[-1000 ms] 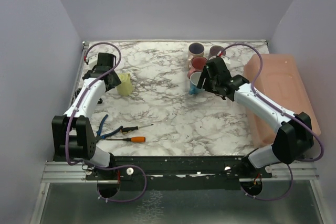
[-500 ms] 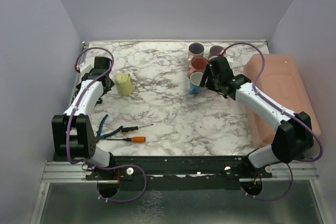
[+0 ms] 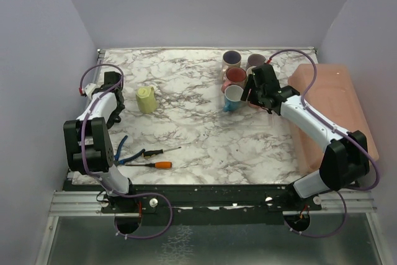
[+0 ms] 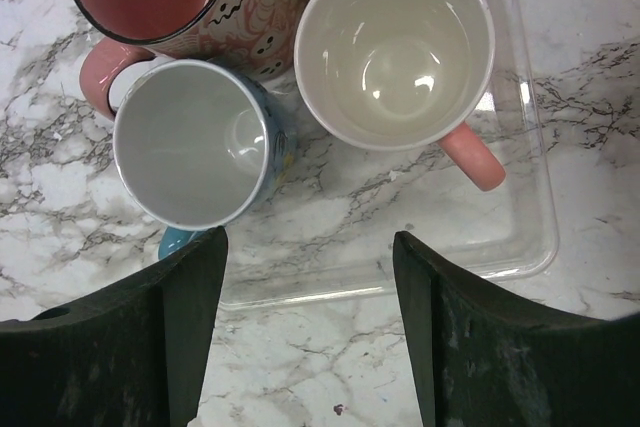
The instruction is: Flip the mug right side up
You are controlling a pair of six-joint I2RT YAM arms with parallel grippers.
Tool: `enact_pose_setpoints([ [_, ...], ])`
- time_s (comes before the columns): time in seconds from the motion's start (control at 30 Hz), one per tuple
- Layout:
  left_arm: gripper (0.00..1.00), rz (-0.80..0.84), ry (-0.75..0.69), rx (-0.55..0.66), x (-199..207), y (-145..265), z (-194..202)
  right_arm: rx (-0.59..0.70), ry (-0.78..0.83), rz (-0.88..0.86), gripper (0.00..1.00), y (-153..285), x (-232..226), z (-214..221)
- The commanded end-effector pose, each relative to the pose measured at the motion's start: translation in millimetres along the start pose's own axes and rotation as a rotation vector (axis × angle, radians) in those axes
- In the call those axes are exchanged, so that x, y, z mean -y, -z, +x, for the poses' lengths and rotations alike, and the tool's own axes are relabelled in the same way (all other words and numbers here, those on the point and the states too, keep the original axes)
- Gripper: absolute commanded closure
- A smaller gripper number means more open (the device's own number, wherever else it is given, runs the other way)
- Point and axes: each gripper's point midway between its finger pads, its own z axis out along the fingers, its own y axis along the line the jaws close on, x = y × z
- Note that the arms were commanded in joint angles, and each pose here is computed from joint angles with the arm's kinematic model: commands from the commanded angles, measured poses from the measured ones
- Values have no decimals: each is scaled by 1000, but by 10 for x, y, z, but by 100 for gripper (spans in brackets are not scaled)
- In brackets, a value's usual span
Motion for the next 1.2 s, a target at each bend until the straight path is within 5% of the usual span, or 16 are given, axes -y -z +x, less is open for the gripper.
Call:
enact_pose_setpoints([
  [0.0,49,16,65,-18,67,-87,-24,16,0,-4,30,29,12,-97],
  [0.23,71,20,76,-22,55,-139,-80,16,-8,4,30,28,59,-101],
  [0.4,100,40,47,-38,92,-169,-52,19,-10,5,30,52,75,-111],
  [0.87,100,265,65,195,351,606,-958,25,-41,-38,30,143,41,-106],
  [1.17,100,694,11,278,855,1625,-1381,48,-77,-219,29,286,-262,-176],
])
